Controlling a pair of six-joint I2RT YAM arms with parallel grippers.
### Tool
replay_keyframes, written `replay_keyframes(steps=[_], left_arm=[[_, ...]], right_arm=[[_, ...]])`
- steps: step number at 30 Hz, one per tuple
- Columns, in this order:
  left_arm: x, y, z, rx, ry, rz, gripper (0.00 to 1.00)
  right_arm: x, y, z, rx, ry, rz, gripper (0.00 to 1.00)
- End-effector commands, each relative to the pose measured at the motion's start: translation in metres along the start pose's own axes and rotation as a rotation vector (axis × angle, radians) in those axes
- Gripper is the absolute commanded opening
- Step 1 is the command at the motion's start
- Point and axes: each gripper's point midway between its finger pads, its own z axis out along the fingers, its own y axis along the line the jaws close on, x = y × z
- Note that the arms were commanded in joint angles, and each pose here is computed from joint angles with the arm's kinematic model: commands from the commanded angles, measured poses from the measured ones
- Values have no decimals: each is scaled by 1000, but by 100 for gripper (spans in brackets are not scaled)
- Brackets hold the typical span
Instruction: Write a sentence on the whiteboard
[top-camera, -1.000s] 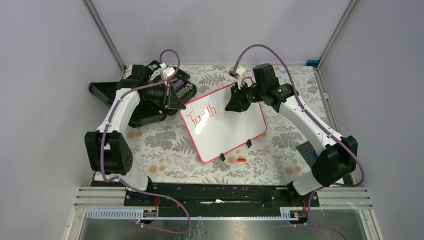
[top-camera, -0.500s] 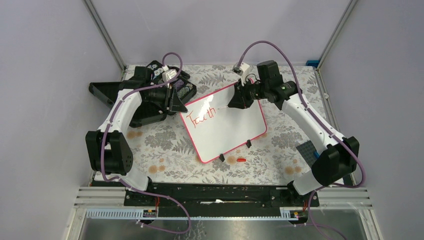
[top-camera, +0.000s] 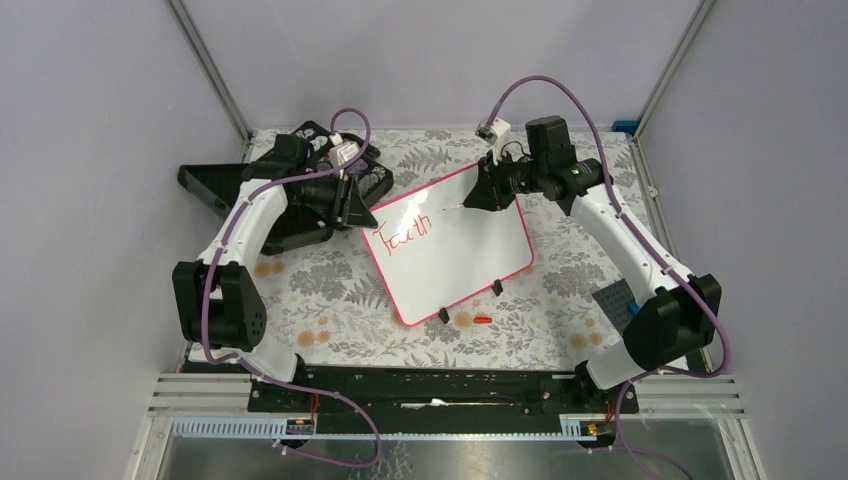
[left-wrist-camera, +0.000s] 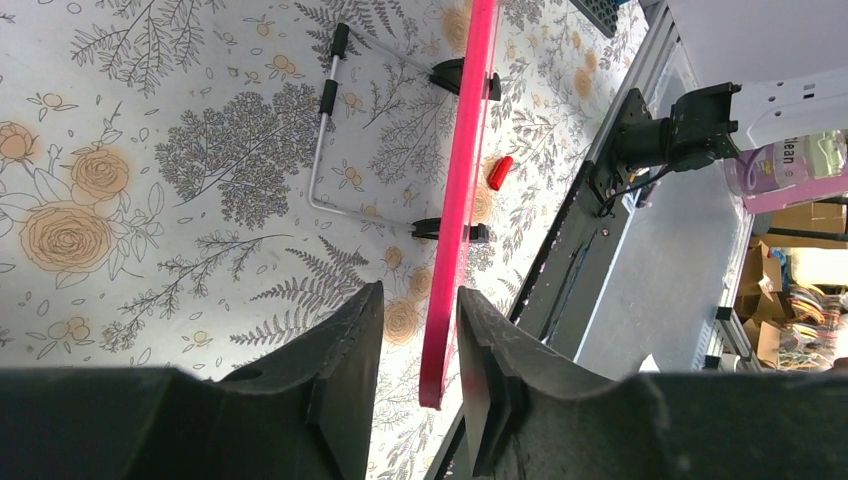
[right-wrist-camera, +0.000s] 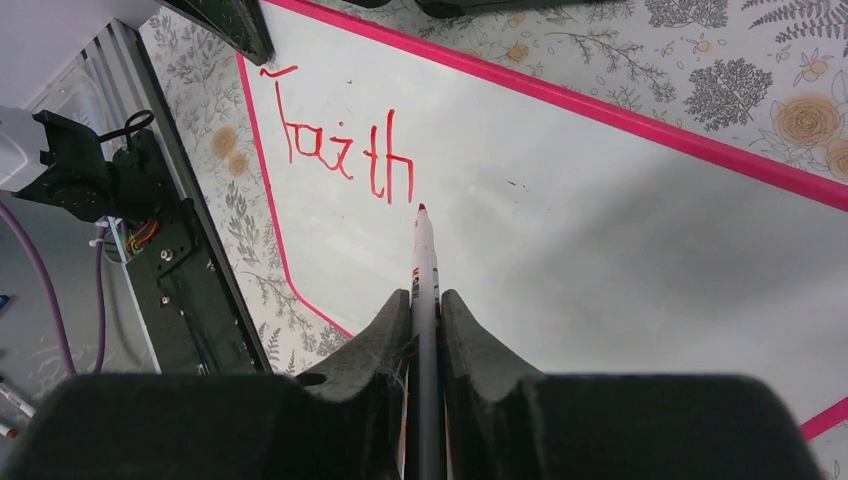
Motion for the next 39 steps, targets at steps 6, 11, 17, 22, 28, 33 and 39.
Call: replay_keyframes(steps=[6, 11, 17, 22, 28, 33, 39], left_arm=[[-7, -7, -1, 3, -13, 61, 29], [-8, -5, -1, -5, -12, 60, 24], [-10, -2, 0, -14, -10, 60, 17], [-14, 2, -1, -39, -11, 70, 13], [-15, 5, 1, -33, -7, 61, 10], [-14, 5, 2, -29, -4, 59, 4], [-14, 4, 3, -24, -3, 60, 0]], right_arm=[[-10, 0, 3, -26, -38, -55, 0], [-6, -7, 6, -1, -35, -63, 0], [-3, -8, 9, -3, -25, -69, 0], [6, -5, 13, -10, -6, -75, 0], [7, -5, 18, -2, -4, -93, 0], [-2, -7, 20, 1, -21, -93, 0], [-8, -12, 25, 5, -24, -89, 0]])
